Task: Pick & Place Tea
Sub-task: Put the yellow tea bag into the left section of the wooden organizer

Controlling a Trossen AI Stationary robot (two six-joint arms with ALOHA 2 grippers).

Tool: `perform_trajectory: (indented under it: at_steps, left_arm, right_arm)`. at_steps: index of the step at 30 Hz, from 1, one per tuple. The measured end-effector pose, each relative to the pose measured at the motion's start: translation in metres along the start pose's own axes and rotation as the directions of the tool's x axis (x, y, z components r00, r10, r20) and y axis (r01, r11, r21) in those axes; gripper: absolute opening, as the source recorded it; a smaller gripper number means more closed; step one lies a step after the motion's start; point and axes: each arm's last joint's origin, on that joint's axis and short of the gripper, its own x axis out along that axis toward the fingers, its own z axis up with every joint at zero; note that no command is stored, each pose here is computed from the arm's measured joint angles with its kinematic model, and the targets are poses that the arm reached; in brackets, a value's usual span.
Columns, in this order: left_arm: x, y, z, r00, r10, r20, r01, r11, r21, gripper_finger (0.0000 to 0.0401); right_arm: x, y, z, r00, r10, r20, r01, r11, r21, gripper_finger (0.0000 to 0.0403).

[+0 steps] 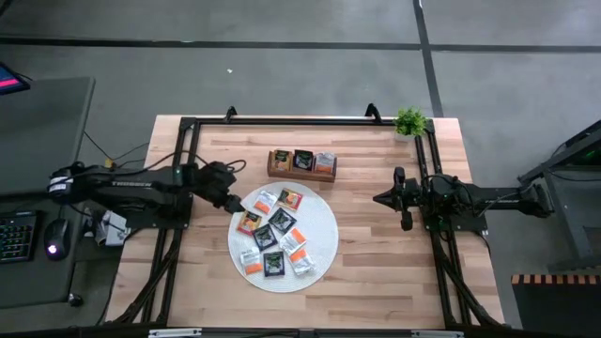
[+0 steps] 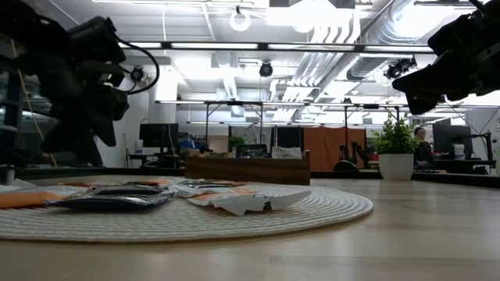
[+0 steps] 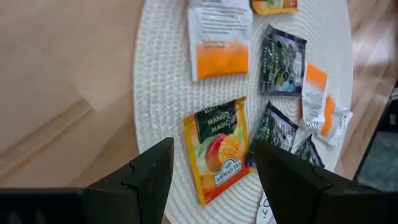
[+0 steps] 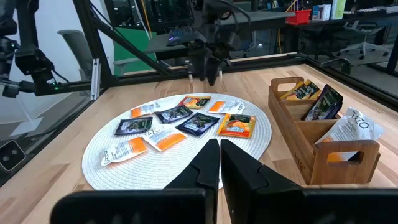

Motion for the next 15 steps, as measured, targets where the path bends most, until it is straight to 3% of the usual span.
perform_trajectory:
  at_steps: [15]
  left_arm:
    - [0.022,0.004,0.015,0.994,0.074,-0.078,-0.081,0.992,-0.095,0.0221]
  right_arm:
    - [0.0,0.0,0.0,1.0,0.0,0.0,0.0,1.0,0.0,0.0012]
